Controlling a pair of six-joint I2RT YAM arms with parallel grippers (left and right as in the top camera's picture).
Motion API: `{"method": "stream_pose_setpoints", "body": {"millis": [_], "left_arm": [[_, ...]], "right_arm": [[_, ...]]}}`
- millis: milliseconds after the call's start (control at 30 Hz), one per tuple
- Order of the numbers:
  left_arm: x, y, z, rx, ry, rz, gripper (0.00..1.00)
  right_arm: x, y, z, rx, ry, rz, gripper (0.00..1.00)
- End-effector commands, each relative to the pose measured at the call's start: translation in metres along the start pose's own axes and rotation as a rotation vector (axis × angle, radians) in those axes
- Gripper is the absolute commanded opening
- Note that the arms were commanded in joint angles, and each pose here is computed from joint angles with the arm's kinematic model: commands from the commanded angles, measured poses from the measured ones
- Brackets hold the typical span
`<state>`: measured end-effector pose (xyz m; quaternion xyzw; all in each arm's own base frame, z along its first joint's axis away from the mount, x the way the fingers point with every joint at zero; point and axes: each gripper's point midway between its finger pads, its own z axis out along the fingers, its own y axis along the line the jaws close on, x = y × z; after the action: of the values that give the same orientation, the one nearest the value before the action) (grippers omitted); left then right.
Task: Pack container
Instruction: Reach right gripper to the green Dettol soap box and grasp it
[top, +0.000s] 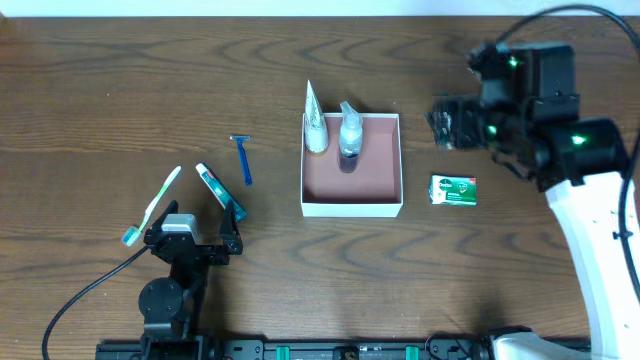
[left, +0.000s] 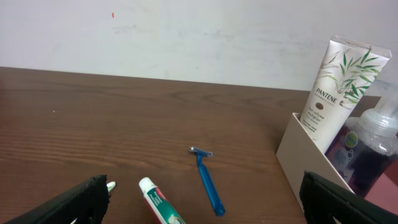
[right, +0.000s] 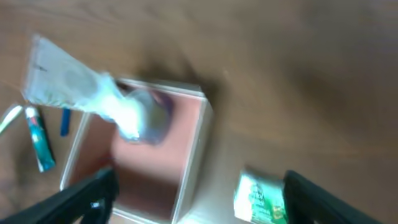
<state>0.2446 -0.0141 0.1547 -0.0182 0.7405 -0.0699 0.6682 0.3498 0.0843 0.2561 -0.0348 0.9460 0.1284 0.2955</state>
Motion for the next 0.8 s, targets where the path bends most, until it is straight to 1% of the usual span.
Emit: {"method": "stream_pose_setpoints", "body": {"millis": [0,33,167,333,467,767], "left_arm": [[0.016,0.0,0.001,0.006,0.048,-0.007,0.98],[0.016,0.0,0.001,0.006,0.048,-0.007,0.98],[0.016,0.0,0.001,0.006,0.048,-0.007,0.98],[0.016,0.0,0.001,0.006,0.048,-0.007,0.98],[0.016,0.0,0.001,0.006,0.048,-0.006,0.98],[0.016,0.0,0.001,0.006,0.048,-0.007,0.98]], "right_arm": [[0.026,-0.033,0.003,0.133,0.115,0.132,0.98],[0.036,-0.038,0.004,0.152,0.161,0.16,0.99],[0.059,-0.047,0.016,0.18,0.287,0.197,0.99],[0.072,-0.055,0.038,0.204,0.379,0.213,0.99],[0.084,-0.07,0.062,0.276,0.445,0.25,0.99],[0.122,-0.086,0.118,0.308,0.603,0.284,0.99]]}}
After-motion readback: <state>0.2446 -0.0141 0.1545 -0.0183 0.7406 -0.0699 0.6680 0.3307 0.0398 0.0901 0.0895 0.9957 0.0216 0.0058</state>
